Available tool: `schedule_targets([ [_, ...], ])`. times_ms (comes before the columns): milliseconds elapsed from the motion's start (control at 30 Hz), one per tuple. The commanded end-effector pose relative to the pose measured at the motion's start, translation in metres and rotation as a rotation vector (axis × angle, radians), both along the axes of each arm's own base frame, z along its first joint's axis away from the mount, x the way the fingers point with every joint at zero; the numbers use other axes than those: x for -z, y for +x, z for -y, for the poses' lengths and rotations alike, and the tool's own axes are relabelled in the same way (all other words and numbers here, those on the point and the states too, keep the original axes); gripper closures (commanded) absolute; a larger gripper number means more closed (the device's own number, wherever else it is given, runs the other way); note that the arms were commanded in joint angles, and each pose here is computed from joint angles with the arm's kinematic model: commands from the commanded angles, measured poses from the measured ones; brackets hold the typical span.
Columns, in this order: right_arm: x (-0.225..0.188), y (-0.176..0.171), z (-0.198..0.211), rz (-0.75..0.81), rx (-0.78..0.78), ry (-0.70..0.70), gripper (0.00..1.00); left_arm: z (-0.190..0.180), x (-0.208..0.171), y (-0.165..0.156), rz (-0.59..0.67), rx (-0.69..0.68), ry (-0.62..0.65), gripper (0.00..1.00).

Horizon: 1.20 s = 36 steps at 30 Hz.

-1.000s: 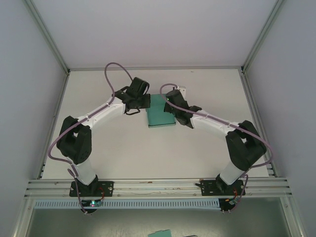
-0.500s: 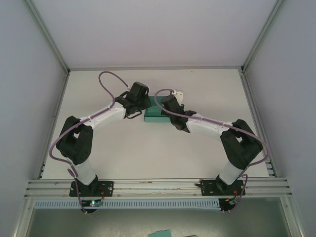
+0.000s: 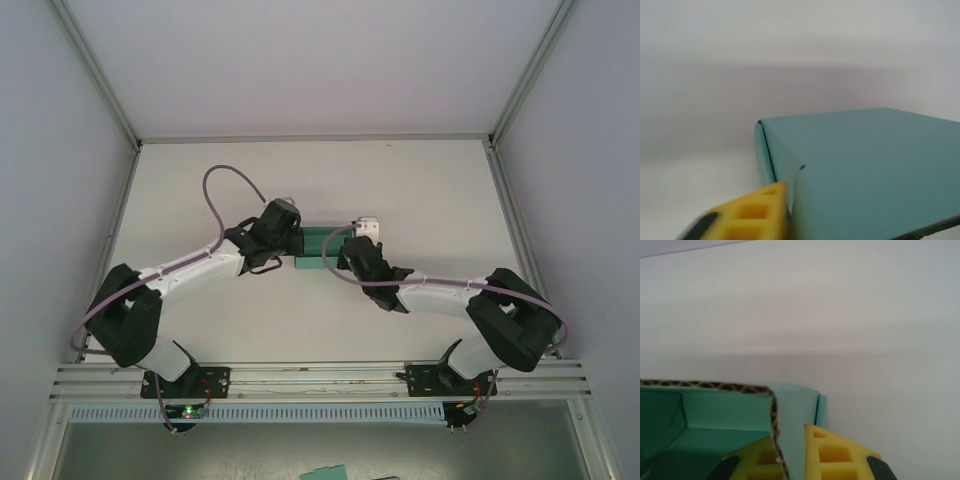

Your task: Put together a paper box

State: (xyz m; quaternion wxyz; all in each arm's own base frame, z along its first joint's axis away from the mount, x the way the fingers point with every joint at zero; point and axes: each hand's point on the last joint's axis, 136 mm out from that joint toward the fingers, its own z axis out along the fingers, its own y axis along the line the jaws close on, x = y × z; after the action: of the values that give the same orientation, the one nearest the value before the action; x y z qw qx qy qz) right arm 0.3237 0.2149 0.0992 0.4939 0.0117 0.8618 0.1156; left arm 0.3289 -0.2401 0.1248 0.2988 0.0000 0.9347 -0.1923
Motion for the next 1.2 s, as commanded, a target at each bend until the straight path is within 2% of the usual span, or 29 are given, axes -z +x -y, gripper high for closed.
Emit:
schedule_targets([
  [0,0.018,-0.018,0.015,-0.008,-0.002,-0.088,1.0,0.005,-0.013,-0.019,0.035,0.087,-0.008,0.65],
  [167,0.028,-0.032,0.021,-0.004,0.008,-0.118,1.0,-0.005,-0.032,-0.03,0.033,0.06,-0.018,0.32],
  [267,0.028,-0.037,0.018,0.01,-0.007,-0.145,1.0,-0.012,-0.051,-0.035,0.034,0.018,-0.044,0.0],
  [433,0.028,-0.044,0.017,0.024,0.0,-0.156,1.0,-0.05,-0.055,-0.032,-0.019,-0.183,-0.014,0.0],
  [500,0.028,-0.046,0.013,0.039,-0.01,-0.173,1.0,-0.062,-0.046,-0.022,-0.076,-0.25,-0.065,0.0],
  [667,0.033,-0.05,0.007,0.048,-0.002,-0.195,0.96,-0.034,-0.02,-0.004,-0.188,-0.189,-0.257,0.0],
  [767,0.032,-0.054,-0.001,0.052,-0.017,-0.205,0.95,-0.027,0.003,0.001,-0.264,-0.201,-0.271,0.0],
  [967,0.036,-0.064,-0.007,0.012,-0.026,-0.247,0.88,-0.01,0.051,-0.003,-0.382,-0.201,-0.347,0.16],
  [1100,0.032,-0.074,-0.012,-0.022,-0.045,-0.242,0.79,-0.013,0.073,-0.008,-0.419,-0.203,-0.313,0.32],
  [1167,0.03,-0.081,-0.015,-0.04,-0.064,-0.244,0.75,-0.011,0.083,-0.01,-0.434,-0.194,-0.312,0.37],
])
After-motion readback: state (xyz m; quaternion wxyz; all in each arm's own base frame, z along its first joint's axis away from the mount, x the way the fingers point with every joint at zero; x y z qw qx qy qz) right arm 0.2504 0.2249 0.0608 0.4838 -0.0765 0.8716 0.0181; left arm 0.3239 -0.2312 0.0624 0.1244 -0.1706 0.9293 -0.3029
